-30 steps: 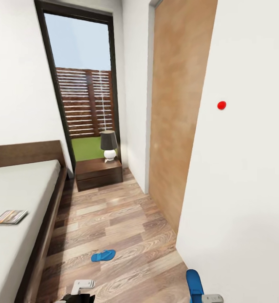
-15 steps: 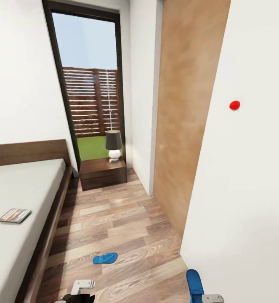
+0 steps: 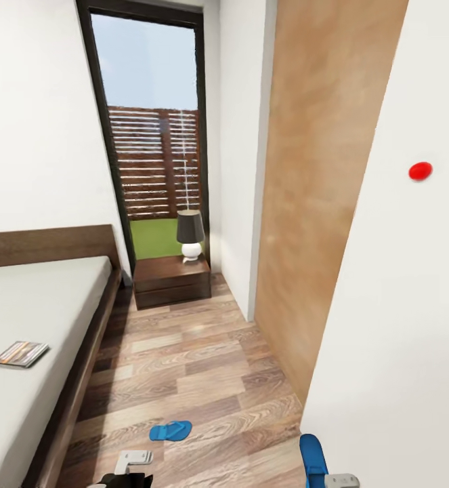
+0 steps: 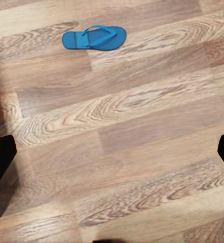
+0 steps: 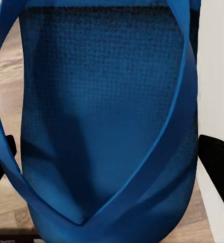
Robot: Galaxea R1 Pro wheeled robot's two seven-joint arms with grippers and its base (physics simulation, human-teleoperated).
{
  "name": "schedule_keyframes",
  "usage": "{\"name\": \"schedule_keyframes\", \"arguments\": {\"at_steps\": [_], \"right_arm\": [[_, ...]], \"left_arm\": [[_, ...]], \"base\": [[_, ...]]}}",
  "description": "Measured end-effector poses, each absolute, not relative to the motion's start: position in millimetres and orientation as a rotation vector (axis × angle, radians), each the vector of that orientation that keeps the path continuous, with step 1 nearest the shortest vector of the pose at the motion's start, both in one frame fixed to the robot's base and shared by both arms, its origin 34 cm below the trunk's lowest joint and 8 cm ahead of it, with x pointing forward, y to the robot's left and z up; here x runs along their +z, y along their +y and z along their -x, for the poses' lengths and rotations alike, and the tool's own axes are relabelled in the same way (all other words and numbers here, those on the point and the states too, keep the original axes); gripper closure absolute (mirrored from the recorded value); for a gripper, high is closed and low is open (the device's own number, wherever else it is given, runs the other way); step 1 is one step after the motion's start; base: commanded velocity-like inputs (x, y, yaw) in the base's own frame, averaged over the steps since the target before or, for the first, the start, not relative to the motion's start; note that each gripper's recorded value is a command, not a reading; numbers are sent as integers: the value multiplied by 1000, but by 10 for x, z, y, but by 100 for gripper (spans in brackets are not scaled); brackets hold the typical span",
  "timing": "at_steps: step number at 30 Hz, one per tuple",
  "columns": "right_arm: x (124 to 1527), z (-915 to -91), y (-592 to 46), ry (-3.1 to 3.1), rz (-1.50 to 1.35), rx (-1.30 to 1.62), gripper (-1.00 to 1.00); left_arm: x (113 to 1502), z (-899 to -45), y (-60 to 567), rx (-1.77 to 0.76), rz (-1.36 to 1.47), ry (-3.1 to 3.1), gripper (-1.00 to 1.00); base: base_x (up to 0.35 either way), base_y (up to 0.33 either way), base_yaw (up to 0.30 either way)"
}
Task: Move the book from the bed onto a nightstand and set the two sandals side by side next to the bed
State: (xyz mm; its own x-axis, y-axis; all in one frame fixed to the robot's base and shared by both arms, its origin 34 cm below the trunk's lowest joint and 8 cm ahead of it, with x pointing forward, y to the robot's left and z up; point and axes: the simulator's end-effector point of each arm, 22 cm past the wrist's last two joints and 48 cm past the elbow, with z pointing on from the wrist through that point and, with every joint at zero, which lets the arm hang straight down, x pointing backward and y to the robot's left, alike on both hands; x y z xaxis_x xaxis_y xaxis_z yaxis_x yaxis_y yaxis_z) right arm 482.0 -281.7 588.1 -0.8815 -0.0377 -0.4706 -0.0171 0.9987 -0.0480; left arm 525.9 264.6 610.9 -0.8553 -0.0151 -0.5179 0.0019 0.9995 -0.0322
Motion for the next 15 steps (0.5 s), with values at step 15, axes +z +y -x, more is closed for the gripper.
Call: {"name": "schedule_keyframes", "arguments": {"at_steps": [15], "right_arm": [[5838,-4781,-2828,2662,39,-60,100]], "left_arm": [[6062,-5225,2645,-43,10,2609,-100]], "base": [[117,-25,156]]}}
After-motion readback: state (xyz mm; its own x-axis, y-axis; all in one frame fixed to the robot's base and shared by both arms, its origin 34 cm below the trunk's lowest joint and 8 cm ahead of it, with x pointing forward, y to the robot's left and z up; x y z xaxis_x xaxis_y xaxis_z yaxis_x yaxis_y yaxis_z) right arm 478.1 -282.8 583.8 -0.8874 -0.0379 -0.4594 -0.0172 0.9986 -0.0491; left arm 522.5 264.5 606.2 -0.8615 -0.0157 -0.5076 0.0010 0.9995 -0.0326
